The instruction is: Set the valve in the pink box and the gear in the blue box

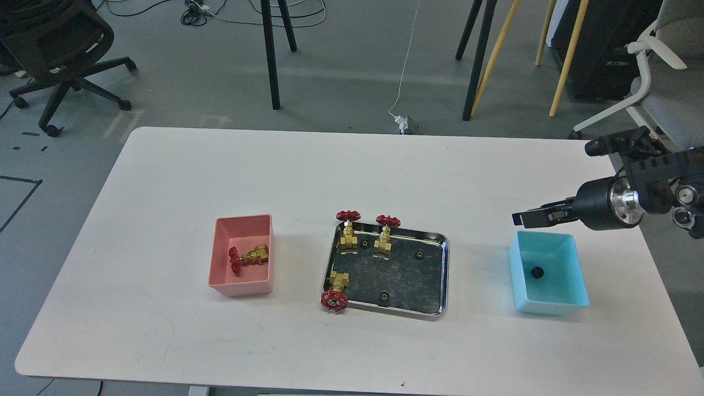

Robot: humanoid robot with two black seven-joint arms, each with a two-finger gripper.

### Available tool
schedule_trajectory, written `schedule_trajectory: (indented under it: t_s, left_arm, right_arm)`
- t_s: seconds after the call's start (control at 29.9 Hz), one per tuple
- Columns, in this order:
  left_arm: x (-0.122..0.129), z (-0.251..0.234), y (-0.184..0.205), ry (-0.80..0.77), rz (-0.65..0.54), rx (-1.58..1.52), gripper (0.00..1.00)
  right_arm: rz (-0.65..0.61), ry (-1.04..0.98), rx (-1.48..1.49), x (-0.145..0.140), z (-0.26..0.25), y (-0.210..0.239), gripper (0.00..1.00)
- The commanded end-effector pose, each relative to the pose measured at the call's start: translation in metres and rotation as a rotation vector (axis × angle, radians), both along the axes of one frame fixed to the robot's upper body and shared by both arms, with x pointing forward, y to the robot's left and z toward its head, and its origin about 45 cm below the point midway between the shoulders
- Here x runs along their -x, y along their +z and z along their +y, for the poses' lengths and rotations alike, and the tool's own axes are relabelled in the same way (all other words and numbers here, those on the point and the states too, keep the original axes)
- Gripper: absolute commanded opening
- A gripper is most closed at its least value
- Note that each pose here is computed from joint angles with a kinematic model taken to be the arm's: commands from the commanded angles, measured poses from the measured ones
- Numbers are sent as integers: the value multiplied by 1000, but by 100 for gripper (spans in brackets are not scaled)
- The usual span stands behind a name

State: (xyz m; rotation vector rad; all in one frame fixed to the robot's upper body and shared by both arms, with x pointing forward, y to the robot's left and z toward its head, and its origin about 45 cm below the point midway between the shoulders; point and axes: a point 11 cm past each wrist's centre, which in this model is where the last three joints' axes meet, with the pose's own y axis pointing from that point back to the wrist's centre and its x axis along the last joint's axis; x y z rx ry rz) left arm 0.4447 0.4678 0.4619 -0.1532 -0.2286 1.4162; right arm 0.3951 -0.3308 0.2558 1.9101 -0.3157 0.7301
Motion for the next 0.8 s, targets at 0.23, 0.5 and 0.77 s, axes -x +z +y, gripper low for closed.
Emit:
schedule_trajectory:
  t_s: [0.23, 0.5, 0.77]
  left_arm:
    - [-27, -57, -31, -55, 82, -179, 98]
    - [-56, -138, -31, -142, 103, -171, 98]
    - [-66, -192, -57, -219, 159, -244, 98]
  right_arm:
    - [-208, -339, -643, -70, -9, 121, 73]
    - [-195, -601, -1004, -93, -11, 139, 73]
    - [-304, -966, -1149, -121, -4, 126, 73]
